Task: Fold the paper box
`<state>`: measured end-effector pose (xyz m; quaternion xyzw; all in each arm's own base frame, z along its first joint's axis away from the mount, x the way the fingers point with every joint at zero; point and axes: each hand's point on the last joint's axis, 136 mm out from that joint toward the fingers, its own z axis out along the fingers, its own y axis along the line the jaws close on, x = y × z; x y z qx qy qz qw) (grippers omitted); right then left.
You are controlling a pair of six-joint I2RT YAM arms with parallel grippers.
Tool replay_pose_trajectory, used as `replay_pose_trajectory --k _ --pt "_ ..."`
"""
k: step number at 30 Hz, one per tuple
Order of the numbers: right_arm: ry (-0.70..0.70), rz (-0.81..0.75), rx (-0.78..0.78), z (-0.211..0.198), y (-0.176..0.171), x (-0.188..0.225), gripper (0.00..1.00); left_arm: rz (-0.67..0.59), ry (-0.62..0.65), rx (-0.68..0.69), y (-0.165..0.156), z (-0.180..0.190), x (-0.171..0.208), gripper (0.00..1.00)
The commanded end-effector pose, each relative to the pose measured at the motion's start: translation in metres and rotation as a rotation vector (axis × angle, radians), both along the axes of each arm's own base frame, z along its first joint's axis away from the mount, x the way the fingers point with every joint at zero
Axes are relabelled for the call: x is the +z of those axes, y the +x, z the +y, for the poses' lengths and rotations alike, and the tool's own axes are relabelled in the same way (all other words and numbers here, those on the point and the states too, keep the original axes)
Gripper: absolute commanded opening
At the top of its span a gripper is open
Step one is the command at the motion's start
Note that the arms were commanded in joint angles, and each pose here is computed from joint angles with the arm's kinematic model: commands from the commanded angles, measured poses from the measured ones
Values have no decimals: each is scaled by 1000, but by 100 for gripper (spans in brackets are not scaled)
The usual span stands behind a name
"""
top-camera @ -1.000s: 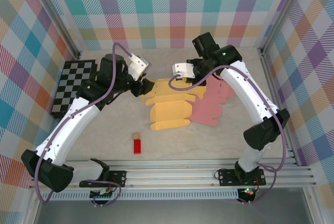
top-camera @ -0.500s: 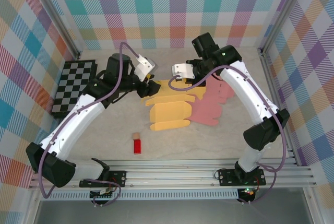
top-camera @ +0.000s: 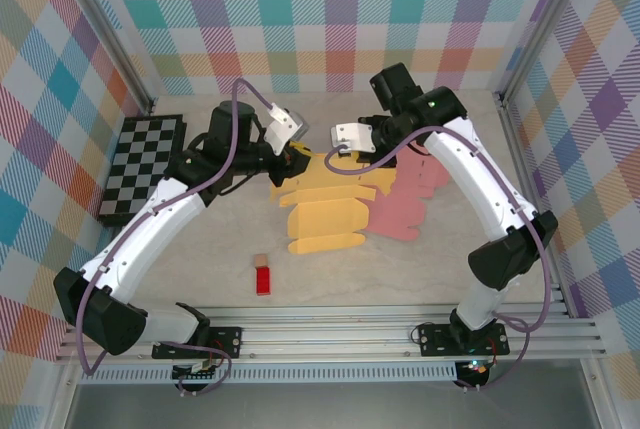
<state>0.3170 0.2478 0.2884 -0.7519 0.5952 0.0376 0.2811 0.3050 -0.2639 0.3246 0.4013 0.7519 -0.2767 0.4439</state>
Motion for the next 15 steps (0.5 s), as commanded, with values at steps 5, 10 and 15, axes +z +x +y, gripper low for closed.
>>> replay_pose_trajectory --k 5,10,15 --pt "108 14 72 11 -25 23 0 -12 -13 -25 -1 -7 6 0" --pt "96 10 64 9 -23 20 0 -41 -6 -11 -1 -3 4 0" --pt "81 30 -12 5 -15 15 0 -31 24 181 19 18 7 31"
